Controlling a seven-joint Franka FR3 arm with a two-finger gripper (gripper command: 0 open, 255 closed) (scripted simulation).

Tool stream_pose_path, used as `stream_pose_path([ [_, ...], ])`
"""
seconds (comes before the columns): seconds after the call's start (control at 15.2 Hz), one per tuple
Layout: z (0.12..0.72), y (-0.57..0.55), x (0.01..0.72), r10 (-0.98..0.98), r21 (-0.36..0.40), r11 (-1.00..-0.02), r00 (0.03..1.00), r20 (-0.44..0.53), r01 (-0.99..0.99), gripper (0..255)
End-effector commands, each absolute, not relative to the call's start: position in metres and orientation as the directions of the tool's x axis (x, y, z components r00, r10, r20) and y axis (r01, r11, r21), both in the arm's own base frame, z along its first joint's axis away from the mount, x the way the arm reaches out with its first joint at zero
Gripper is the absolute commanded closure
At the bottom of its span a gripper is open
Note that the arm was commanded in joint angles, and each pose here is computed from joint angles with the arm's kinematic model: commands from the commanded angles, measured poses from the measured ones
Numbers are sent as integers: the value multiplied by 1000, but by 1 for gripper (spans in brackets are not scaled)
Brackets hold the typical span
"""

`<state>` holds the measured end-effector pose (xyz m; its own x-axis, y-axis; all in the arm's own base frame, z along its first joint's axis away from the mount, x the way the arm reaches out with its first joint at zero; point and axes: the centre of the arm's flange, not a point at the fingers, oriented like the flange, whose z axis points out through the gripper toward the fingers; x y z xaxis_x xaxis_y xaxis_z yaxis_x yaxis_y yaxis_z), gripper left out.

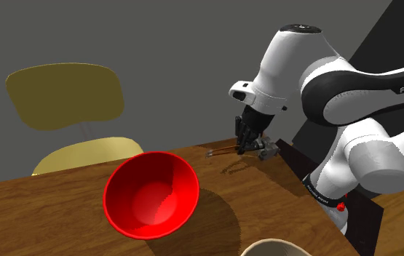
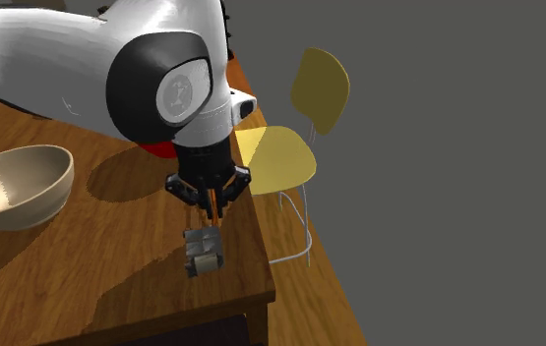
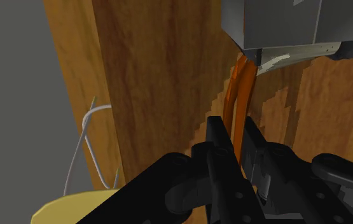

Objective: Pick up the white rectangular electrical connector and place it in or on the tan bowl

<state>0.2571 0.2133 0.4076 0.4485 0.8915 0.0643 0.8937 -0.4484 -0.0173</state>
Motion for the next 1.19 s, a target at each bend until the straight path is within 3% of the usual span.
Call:
stream_pose_path([
  [0.0, 416, 214, 257, 891, -17, -448, 449, 64, 894, 255],
  [1.12, 506, 214, 257, 891, -17, -448, 449, 64, 894, 255],
])
